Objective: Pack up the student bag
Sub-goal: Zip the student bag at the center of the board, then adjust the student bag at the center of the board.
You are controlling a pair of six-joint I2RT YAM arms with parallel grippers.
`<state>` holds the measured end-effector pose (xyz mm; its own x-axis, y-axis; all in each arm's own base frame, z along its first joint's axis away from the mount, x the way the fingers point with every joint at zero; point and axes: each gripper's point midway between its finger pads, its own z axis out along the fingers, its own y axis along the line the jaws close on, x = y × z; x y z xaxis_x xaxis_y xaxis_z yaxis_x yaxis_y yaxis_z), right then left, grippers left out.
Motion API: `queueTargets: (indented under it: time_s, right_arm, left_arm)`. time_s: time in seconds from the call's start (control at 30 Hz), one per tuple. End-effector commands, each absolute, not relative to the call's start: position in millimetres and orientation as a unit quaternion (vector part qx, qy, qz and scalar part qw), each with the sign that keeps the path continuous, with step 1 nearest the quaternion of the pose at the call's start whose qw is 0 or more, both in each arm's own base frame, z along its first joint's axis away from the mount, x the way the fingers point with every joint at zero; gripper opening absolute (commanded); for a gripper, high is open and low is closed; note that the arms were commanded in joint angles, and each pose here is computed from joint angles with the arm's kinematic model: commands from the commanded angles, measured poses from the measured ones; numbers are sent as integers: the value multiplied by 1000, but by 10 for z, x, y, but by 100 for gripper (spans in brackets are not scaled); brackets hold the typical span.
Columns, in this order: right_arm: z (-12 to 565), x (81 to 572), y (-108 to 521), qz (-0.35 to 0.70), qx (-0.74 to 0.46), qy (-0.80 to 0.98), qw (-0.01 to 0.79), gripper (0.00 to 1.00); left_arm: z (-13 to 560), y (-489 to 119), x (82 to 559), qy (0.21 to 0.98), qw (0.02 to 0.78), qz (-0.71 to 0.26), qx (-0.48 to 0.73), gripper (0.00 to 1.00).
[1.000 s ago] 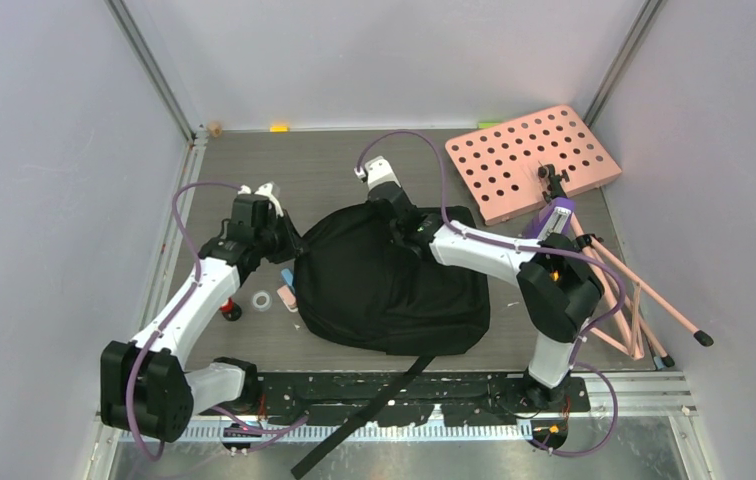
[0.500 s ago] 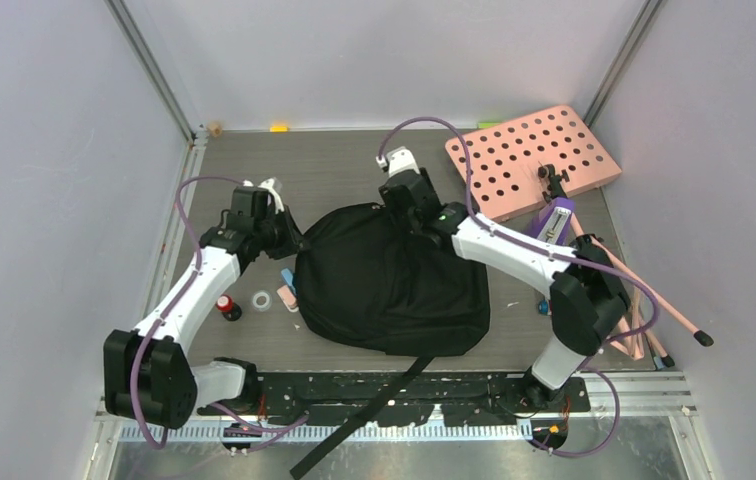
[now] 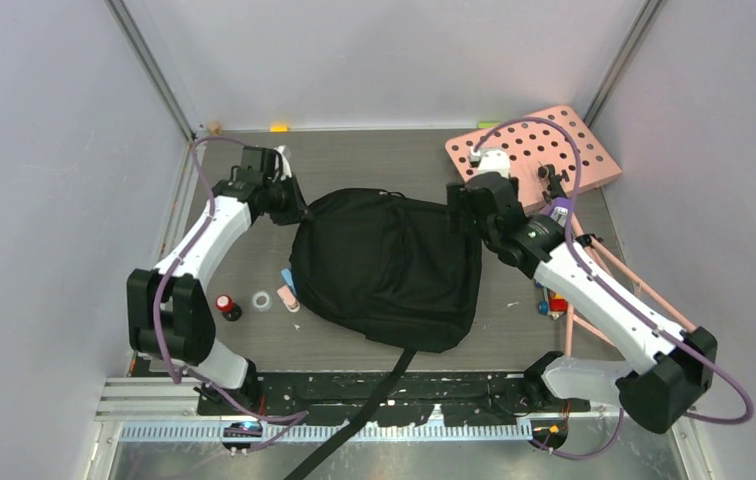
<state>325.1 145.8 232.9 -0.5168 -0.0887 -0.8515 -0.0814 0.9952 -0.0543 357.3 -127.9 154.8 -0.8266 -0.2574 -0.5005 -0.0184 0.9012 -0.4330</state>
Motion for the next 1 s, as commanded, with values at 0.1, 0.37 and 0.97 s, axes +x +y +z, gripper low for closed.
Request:
queueTargets:
  time_s: [0.1,0.37,0.97]
  right_arm:
    - [2080,2801,1182,40,14,886,462,86]
    - [1889,2541,1351,121,2,889,442,86]
    - [2071,2795,1850,201,-10,881,429,81]
  left_arm:
    - [1904,-1109,4574,891,387,-219,-91,0]
    - [1896,-1139,5002,885,398,-233,-64,31]
    - [2129,-1939,3339,857,437,-270,41,86]
